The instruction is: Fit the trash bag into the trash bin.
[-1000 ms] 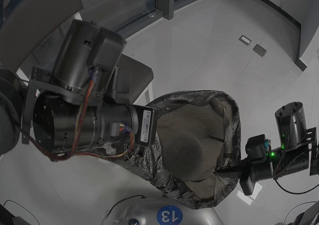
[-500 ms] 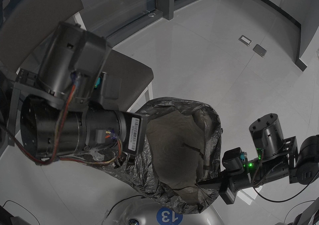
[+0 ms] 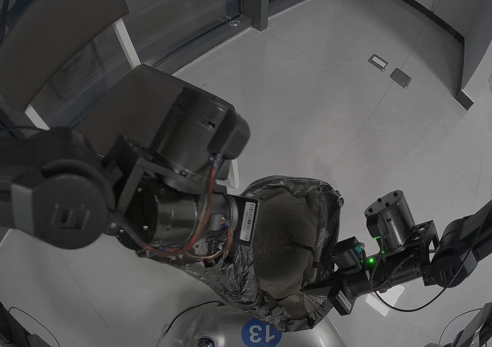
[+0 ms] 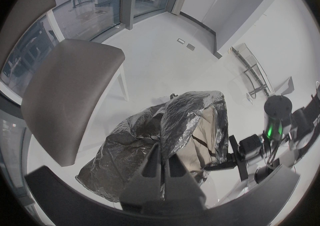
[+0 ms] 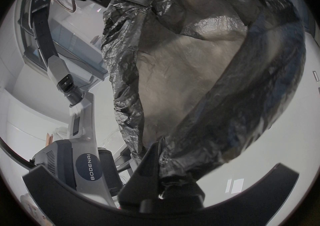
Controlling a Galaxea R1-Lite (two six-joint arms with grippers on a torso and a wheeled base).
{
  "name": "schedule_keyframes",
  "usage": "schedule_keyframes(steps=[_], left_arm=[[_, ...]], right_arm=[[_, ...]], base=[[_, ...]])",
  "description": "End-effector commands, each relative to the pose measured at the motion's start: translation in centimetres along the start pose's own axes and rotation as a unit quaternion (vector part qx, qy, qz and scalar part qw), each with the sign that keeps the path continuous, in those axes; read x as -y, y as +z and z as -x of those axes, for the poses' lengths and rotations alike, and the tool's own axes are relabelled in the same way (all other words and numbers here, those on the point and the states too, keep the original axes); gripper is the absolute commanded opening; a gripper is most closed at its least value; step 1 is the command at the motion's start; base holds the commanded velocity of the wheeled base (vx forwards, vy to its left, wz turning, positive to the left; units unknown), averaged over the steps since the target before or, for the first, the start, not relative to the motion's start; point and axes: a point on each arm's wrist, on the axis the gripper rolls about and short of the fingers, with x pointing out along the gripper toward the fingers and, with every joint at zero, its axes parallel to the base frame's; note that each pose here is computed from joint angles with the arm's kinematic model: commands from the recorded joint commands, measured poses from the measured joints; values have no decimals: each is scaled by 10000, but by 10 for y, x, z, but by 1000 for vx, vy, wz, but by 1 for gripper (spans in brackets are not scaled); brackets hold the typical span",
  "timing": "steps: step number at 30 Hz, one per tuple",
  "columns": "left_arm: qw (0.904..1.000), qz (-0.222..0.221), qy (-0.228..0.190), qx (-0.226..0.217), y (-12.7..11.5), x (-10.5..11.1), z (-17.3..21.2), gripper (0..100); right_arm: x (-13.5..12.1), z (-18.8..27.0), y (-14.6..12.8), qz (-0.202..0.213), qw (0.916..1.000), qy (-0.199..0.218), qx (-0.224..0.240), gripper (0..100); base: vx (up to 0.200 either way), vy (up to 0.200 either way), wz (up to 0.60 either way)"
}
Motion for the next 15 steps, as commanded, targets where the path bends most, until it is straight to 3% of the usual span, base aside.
schedule_keyframes(steps=[1, 8, 15], left_arm=[[9995, 71, 130, -279, -6, 1, -57, 0], [9991, 280, 170, -267, -5, -3, -94, 0], [9976, 585, 157, -328, -5, -13, -105, 0]], right_arm=[[16, -6, -19, -323, 9992, -121, -203, 0], [30, 4, -42, -597, 9973, -376, -191, 0], [39, 18, -59, -879, 9937, -660, -196, 0]], base=[[0, 0, 0], [0, 0, 0], [0, 0, 0]])
